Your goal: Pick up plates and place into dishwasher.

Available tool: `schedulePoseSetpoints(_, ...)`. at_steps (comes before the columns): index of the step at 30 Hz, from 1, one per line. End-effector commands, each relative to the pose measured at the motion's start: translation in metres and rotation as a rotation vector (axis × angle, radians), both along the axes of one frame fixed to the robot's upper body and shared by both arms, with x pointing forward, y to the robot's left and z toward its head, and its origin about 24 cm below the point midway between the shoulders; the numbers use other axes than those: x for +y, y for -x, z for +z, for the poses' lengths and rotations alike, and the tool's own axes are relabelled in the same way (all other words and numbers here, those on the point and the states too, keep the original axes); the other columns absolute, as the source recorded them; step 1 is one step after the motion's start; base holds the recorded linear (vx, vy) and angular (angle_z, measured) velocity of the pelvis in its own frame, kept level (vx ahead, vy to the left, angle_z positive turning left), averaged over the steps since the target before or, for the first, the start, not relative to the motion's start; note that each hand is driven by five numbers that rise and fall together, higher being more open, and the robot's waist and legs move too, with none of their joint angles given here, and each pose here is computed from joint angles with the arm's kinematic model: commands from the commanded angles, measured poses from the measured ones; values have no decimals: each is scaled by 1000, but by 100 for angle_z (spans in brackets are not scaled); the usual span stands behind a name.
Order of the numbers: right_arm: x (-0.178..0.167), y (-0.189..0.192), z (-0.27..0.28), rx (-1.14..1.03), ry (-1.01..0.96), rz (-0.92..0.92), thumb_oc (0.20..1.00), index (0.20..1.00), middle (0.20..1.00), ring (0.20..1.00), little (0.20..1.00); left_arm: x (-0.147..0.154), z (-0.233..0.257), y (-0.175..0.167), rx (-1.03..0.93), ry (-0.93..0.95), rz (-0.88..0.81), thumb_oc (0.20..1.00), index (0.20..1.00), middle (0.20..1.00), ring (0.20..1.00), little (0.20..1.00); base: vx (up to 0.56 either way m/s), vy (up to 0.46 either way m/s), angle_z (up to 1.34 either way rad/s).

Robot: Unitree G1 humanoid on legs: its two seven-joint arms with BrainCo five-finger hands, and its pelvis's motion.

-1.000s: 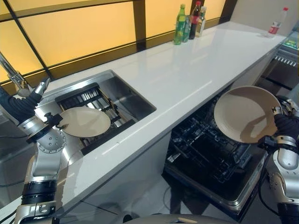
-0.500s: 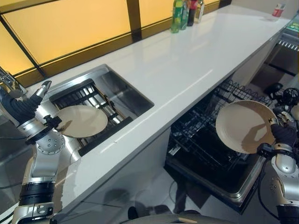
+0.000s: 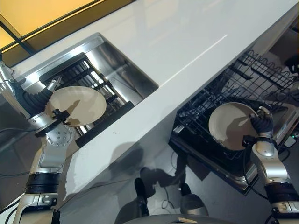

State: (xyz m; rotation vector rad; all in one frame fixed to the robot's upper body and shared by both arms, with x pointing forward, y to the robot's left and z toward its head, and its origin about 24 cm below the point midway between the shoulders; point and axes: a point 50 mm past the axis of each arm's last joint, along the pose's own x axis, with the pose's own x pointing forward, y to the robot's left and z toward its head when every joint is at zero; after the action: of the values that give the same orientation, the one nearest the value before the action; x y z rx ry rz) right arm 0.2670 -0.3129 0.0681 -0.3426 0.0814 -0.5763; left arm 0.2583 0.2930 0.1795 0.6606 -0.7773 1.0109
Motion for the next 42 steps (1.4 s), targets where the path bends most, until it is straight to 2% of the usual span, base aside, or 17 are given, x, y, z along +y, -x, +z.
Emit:
schedulePoseSetpoints(1,-8,-15,44,-133,125,12,200,200,200,200,200,2,29,-7,-97,-61,31,1000,1000,1000,1000,1000,-51,18,5)
schedulePoseSetpoints(12,12,-20,37,-119,150,162,200,200,200,200,200,-3,28,-7,-106,-47,13,1000,1000,1000,1000,1000,-8,12,3)
schedulePoseSetpoints(21,52,-17,40,-163,116,502,200,200,200,200,200,0,15,-1,-61,-49,9,1000,1000,1000,1000,1000,64,-29,2)
schedulePoseSetpoints(26,58,-5,32,-100,110,656,200,200,200,200,200,6,6,6,-26,-56,5,1000,1000,1000,1000,1000,83,-44,3)
schedulePoseSetpoints(42,57,11,11,25,77,690,200,200,200,200,200,19,-9,19,60,-80,1,1000,1000,1000,1000,1000,37,-13,2)
